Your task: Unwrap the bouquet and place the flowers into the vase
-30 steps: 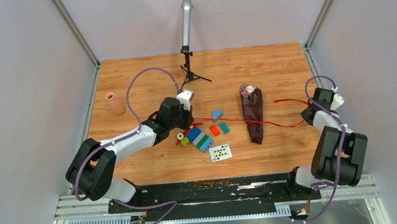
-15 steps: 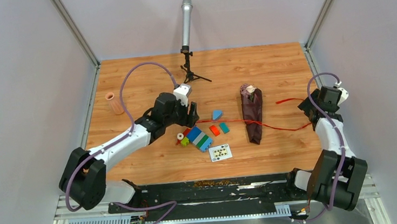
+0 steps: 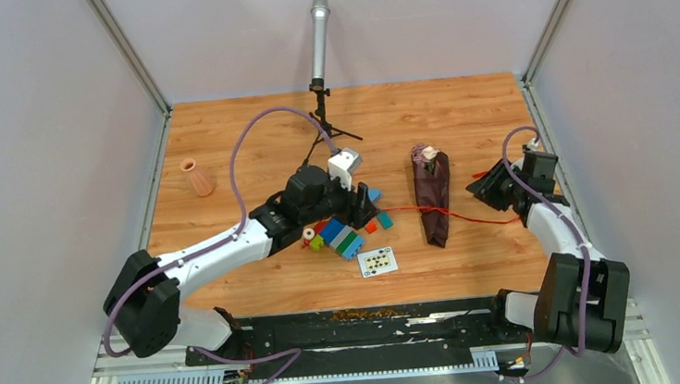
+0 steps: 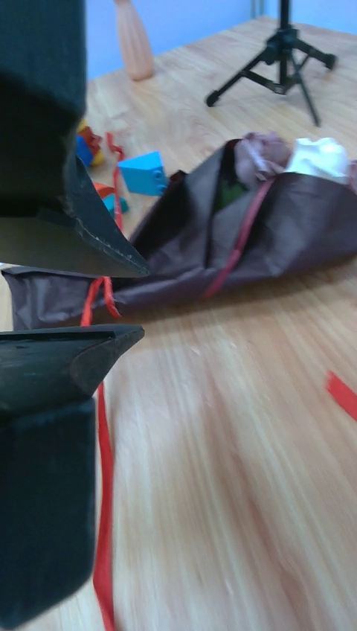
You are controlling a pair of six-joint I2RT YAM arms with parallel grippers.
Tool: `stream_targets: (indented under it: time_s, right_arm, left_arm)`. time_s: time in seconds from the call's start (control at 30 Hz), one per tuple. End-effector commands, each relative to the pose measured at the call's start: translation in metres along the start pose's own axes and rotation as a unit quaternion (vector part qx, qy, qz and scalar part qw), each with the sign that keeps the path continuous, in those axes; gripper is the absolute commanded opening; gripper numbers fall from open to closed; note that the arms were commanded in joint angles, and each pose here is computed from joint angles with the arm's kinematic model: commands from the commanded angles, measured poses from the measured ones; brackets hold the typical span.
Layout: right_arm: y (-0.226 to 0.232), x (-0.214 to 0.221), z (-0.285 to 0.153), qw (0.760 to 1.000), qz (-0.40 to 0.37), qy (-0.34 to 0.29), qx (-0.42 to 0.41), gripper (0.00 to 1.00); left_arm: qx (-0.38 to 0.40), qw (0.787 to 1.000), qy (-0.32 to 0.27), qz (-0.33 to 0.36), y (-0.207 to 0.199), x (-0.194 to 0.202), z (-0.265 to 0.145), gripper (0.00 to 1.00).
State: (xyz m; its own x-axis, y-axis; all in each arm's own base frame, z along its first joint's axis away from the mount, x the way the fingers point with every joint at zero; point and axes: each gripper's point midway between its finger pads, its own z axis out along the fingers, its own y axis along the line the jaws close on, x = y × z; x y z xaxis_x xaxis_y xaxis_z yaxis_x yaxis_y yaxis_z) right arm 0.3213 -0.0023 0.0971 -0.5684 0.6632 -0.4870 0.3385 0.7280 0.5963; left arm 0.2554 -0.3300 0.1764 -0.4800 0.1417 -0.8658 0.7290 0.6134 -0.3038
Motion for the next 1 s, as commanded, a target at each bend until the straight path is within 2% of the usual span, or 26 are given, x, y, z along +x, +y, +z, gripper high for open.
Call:
stream_targets:
  time_s: [0.0,0.13,0.4,0.97]
  right_arm:
    - [0.029,0.032,0.004,0.996,0.057,0.026,-0.065,0.30]
    - [0.037,0.048,0.011,0.993,0.083,0.037,-0.081,0.25]
    - [0.039,0.055,0.020,0.991,0.098,0.038,-0.084,0.19]
    - [0.027,0.073,0.023,0.992,0.111,0.040,-0.048,0.20]
  left_arm:
    - [0.067,0.996,-0.038,-0.041,-0.039,-0.017,0.020,0.70]
    - [0.090,0.994,-0.021,-0.060,-0.048,-0.001,0.039,0.69]
    - [0.118,0.989,0.001,-0.094,-0.059,0.021,0.060,0.67]
    - [0.093,0.993,0.029,-0.068,-0.047,0.037,0.081,0.66]
